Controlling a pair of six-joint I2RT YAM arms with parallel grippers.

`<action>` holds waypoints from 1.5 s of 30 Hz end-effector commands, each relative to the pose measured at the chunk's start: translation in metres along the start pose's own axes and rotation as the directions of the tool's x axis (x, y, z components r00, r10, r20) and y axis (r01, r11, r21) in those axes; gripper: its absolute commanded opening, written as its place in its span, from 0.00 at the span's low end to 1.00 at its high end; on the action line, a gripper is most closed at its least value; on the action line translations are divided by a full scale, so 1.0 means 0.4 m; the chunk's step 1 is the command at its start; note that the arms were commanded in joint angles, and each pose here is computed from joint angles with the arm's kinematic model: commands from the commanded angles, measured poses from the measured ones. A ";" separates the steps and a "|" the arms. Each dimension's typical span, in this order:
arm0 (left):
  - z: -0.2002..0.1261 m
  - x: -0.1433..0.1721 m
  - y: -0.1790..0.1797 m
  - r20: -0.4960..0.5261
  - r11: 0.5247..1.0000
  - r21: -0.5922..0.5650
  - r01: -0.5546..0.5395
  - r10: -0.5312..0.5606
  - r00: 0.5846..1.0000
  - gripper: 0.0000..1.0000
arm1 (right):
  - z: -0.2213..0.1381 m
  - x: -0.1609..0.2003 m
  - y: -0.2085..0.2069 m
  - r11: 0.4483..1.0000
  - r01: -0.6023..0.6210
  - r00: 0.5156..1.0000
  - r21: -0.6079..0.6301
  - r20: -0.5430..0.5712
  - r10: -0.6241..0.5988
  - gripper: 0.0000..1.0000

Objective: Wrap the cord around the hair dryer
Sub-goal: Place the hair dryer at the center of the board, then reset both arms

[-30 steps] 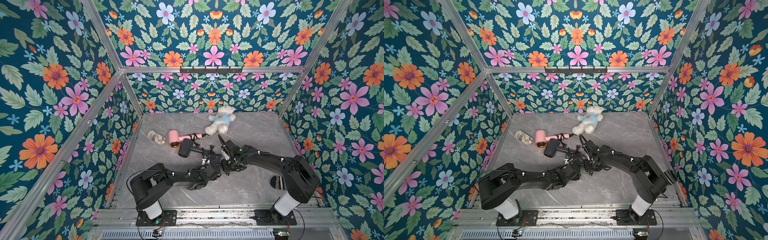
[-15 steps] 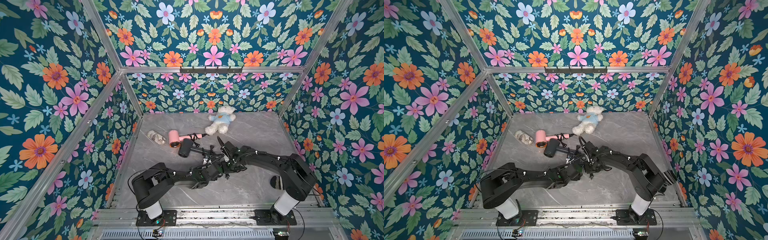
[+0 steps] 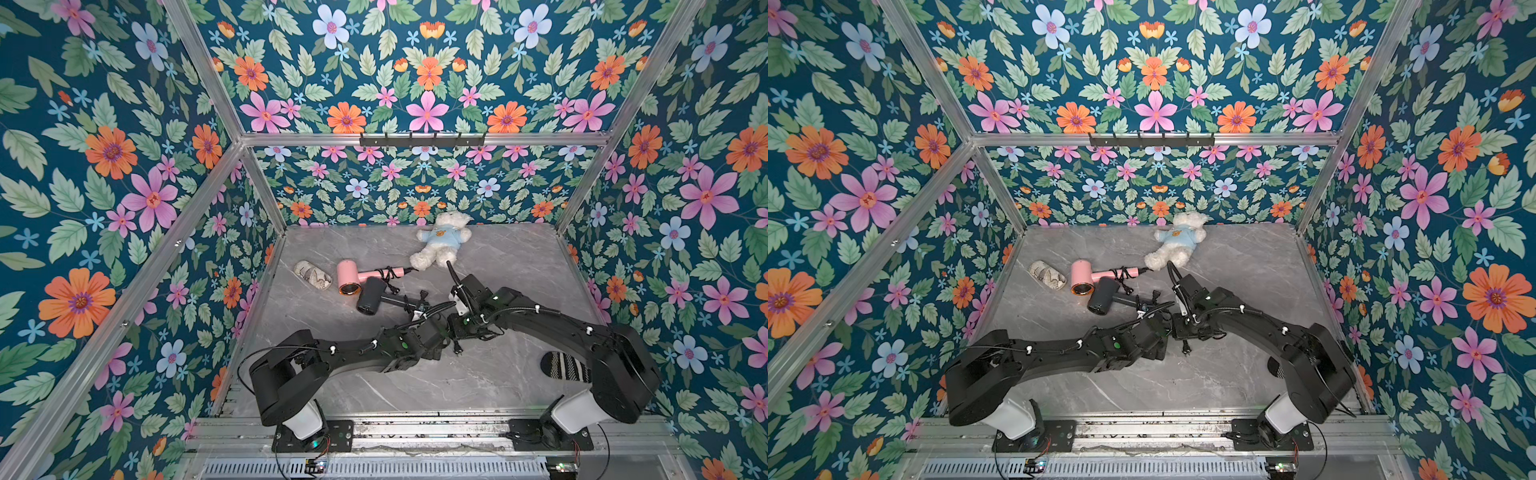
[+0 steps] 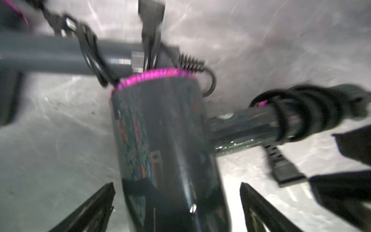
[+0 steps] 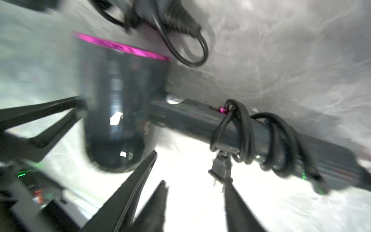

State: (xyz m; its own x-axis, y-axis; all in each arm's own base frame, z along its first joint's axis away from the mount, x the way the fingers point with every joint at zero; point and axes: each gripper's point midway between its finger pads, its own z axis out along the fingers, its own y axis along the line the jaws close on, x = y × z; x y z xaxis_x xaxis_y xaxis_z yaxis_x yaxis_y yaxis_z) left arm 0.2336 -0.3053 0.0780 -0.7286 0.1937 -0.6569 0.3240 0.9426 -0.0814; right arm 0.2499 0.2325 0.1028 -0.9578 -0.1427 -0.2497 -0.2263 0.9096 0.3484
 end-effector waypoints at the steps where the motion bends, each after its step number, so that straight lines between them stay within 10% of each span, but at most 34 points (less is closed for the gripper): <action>1: -0.036 -0.040 0.019 0.026 0.997 -0.042 -0.062 0.063 0.998 0.99 | -0.053 -0.011 0.009 0.998 0.029 0.999 -0.061 0.021 -0.027 0.69; 7: -0.139 -0.171 0.147 0.156 0.958 -0.269 -0.098 0.144 0.977 0.99 | -0.166 -0.139 -0.111 0.999 -0.028 0.957 -0.035 0.287 0.037 0.99; 13: -0.207 -0.252 0.381 0.348 0.886 -0.459 0.068 0.108 0.931 0.99 | -0.276 -0.269 -0.248 0.987 0.055 0.710 0.154 0.689 -0.147 0.99; 22: -0.279 -0.191 0.695 0.604 0.744 -0.571 0.348 0.094 0.791 0.99 | -0.280 -0.273 -0.529 0.913 -0.150 0.675 0.381 0.714 -0.187 0.99; 26: -0.267 -0.150 0.772 0.576 0.694 -0.634 0.342 0.128 0.808 0.99 | -0.254 -0.251 -0.613 0.902 -0.230 0.682 0.366 0.721 -0.118 0.99; 32: -0.232 -0.131 0.812 0.603 0.732 -0.584 0.352 0.101 0.791 0.99 | -0.187 -0.198 -0.672 0.877 -0.303 0.695 0.374 0.716 -0.066 0.99; 45: -0.159 -0.183 0.884 0.644 0.719 -0.561 0.410 0.067 0.762 0.99 | -0.201 -0.215 -0.655 0.913 -0.285 0.532 0.293 0.840 -0.104 0.99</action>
State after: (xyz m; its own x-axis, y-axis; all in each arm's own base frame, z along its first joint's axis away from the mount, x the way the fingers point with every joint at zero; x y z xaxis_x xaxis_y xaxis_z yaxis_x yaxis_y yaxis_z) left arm 0.3558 0.0312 0.1285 -0.2202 0.0434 -0.9745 -0.3993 0.9075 0.1306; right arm 0.3644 -0.0293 0.0879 -0.4443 0.1477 -0.8836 0.1517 0.9845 0.0882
